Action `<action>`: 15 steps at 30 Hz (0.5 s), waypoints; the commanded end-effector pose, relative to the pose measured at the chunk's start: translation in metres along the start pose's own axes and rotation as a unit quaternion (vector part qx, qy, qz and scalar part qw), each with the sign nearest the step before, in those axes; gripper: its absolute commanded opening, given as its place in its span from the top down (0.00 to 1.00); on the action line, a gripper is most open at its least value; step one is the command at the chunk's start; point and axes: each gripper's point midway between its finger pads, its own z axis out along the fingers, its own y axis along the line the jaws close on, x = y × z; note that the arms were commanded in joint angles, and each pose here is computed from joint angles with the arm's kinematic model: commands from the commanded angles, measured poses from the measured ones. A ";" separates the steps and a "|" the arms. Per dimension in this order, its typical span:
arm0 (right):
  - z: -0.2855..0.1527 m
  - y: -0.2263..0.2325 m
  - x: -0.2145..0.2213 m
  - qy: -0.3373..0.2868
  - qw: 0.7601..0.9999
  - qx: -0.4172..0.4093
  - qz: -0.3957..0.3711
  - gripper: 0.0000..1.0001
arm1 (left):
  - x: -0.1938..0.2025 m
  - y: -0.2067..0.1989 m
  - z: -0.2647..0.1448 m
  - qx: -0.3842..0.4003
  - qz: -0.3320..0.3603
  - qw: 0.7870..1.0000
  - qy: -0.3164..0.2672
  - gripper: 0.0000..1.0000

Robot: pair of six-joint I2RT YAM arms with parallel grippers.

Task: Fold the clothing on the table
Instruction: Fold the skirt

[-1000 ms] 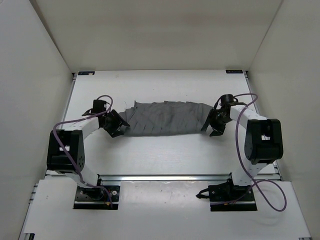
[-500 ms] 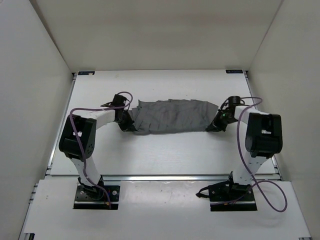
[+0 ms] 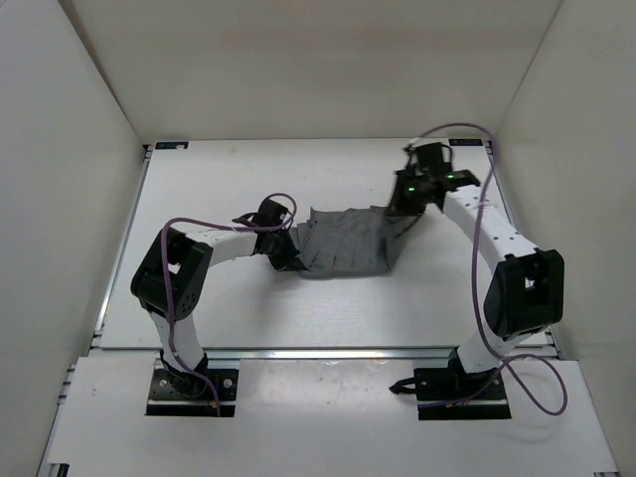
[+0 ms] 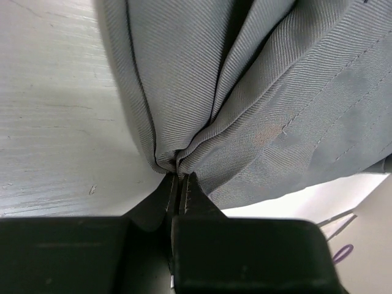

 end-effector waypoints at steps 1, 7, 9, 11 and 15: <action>0.009 0.090 0.023 0.018 0.992 -0.103 -0.071 1.00 | -0.002 0.004 0.003 -0.008 -0.013 1.000 0.002 1.00; 0.064 0.166 0.099 0.106 0.976 -0.139 -0.128 1.00 | -0.007 0.005 -0.002 -0.007 -0.014 1.000 0.001 1.00; 0.080 0.178 0.119 0.127 0.971 -0.139 -0.146 1.00 | -0.007 0.010 -0.003 -0.009 -0.009 1.000 0.001 1.00; 0.095 0.185 0.136 0.148 0.966 -0.138 -0.159 1.00 | -0.004 0.016 -0.002 -0.010 -0.011 1.000 0.009 1.00; 0.115 0.188 0.165 0.186 0.958 -0.118 -0.182 1.00 | -0.001 0.025 -0.003 -0.016 -0.014 1.000 0.011 0.99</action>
